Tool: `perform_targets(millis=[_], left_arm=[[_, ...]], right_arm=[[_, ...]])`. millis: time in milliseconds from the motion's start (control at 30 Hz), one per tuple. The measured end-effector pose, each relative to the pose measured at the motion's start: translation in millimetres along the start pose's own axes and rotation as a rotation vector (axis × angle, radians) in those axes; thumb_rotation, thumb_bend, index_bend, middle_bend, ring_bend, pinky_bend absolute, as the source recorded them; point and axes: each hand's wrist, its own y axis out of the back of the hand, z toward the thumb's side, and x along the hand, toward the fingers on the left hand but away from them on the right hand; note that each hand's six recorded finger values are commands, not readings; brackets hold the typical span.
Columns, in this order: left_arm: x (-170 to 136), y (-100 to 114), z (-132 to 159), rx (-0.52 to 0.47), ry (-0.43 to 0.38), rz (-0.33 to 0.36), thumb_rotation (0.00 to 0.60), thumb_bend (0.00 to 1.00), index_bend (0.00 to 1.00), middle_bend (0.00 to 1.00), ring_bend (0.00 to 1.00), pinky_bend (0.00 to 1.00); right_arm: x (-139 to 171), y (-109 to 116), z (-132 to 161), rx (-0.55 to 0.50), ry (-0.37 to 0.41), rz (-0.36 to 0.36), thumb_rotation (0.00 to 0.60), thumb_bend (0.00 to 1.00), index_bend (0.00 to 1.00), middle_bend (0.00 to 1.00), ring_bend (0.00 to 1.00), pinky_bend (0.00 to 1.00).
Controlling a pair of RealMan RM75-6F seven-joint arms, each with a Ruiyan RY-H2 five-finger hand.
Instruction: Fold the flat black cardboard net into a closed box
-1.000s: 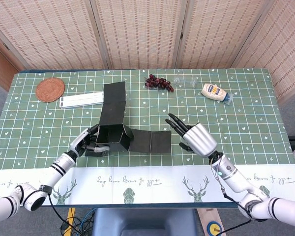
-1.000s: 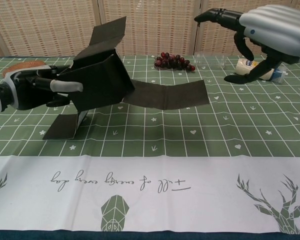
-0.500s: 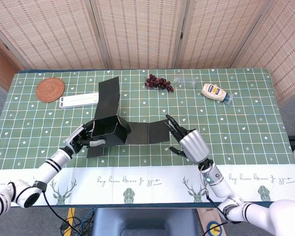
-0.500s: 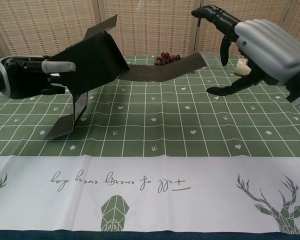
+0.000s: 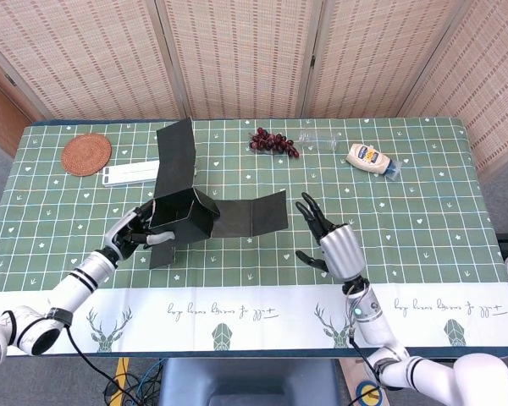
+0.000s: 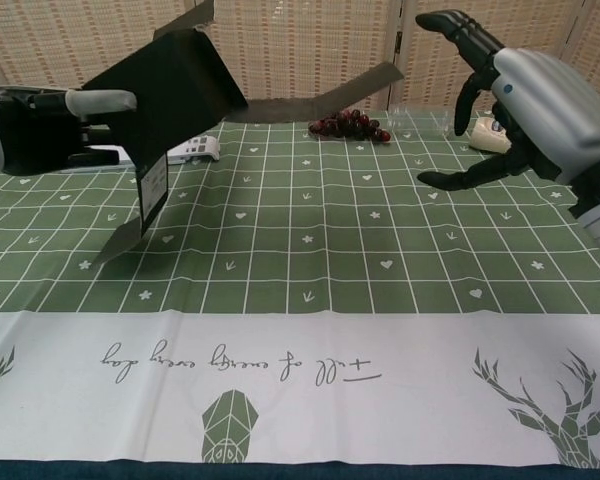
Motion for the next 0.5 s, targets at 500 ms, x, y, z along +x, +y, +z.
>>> perform_targets(millis=[500], left_arm=[[-2,-6,8,0.005,-0.009,-0.014,0.6,0.17,0.23,0.17,0.63,0.91]], right_arm=[[10,-36,-14,-0.05,-0.107,0.216,0.6,0.0,0.0,0.16,0.59,1.0]])
